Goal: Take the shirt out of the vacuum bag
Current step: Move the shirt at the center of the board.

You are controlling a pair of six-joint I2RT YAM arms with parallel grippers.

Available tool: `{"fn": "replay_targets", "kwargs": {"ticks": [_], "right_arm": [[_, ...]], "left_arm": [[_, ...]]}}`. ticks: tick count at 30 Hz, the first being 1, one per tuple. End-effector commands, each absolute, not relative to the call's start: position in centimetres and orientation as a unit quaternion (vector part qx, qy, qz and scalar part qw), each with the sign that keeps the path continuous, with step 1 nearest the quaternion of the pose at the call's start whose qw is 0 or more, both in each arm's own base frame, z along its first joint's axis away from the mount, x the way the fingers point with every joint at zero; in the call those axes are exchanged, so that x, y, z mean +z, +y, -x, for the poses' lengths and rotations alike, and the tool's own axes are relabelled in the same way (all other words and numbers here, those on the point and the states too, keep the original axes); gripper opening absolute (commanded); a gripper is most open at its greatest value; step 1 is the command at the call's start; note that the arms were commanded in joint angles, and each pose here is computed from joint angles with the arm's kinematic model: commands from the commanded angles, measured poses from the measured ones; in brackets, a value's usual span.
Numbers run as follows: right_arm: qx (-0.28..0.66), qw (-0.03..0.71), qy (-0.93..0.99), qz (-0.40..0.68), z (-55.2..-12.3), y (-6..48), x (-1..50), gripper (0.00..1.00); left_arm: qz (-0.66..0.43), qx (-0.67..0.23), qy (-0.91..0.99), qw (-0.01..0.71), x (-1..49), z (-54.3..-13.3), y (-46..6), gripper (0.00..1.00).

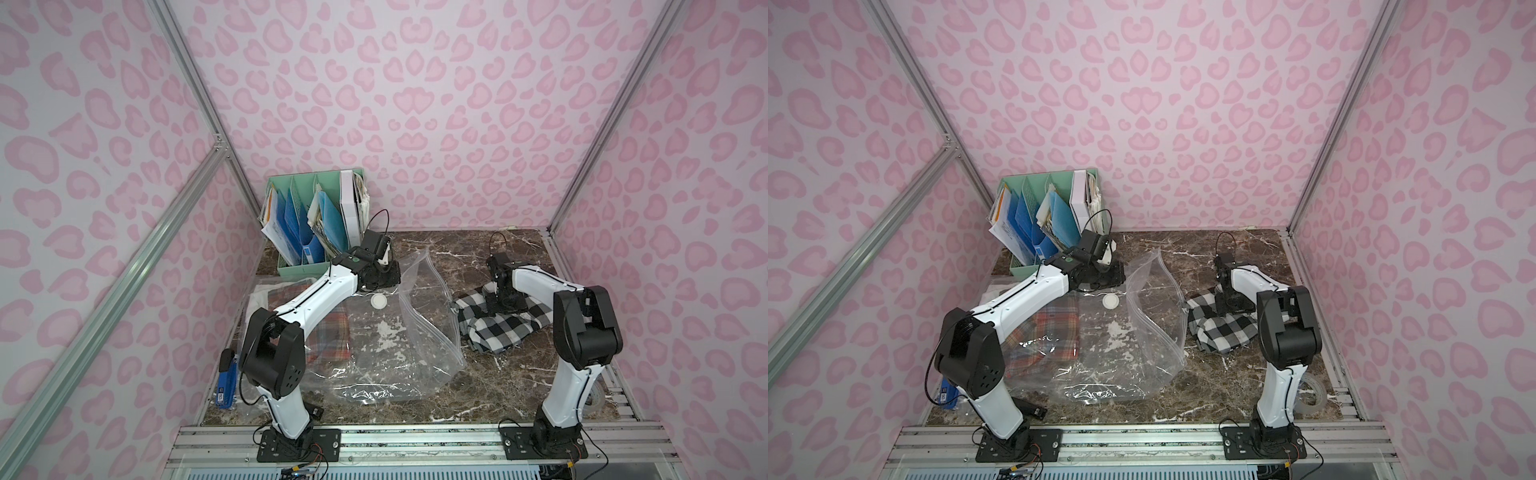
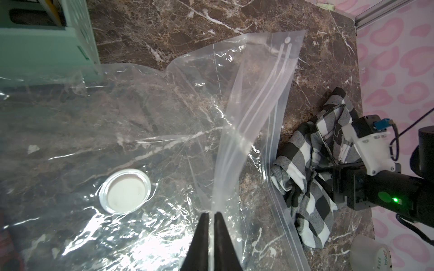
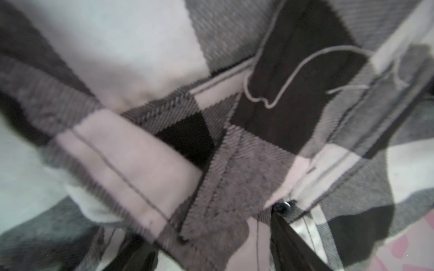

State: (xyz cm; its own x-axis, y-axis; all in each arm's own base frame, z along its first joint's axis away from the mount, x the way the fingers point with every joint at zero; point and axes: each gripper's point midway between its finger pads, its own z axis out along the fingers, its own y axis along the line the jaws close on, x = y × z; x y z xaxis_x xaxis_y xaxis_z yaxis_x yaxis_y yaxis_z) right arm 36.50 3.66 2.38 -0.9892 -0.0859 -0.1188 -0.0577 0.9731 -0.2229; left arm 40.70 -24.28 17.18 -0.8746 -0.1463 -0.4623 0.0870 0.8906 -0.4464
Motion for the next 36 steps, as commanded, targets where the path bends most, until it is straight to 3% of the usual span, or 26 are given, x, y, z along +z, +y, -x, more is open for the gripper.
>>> {"fn": "replay_targets", "kwargs": {"ticks": [1, 7, 16, 19, 21, 22, 25, 36], "right_arm": [[-0.047, 0.07, 0.996, 0.015, -37.7, 5.8, 0.4, 0.73], [0.031, 0.086, 0.994, -0.054, -41.4, 6.3, -0.2, 0.72], [0.033, 0.099, 0.992, -0.072, -46.8, 4.5, -0.8, 0.7], [0.028, 0.094, 0.993, -0.073, -48.2, 4.0, -1.3, 0.7], [0.031, 0.092, 0.992, -0.082, -48.8, 3.5, -1.8, 0.7], [0.033, 0.092, 0.992, -0.086, -49.1, 3.2, -2.0, 0.7], [0.032, 0.094, 0.991, -0.086, -50.0, 2.8, -2.0, 0.7], [0.041, 0.102, 0.991, -0.08, -53.1, 2.6, -2.3, 0.7]], "left_arm": [[0.018, -0.235, 0.935, 0.267, 18.7, -40.9, -24.0, 0.09], [0.025, -0.225, 0.936, 0.27, 19.1, -40.1, -23.3, 0.09], [0.007, -0.246, 0.936, 0.252, 18.2, -39.2, -26.5, 0.11], [-0.002, -0.262, 0.934, 0.245, 18.2, -38.8, -28.0, 0.23], [-0.01, -0.272, 0.931, 0.245, 18.6, -38.8, -29.4, 0.36], [-0.017, -0.278, 0.929, 0.243, 18.7, -38.8, -30.3, 0.48], [-0.033, -0.274, 0.934, 0.228, 18.4, -38.9, -32.9, 0.61], [-0.061, -0.213, 0.961, 0.165, 14.7, -38.6, -37.1, 0.73]]}}
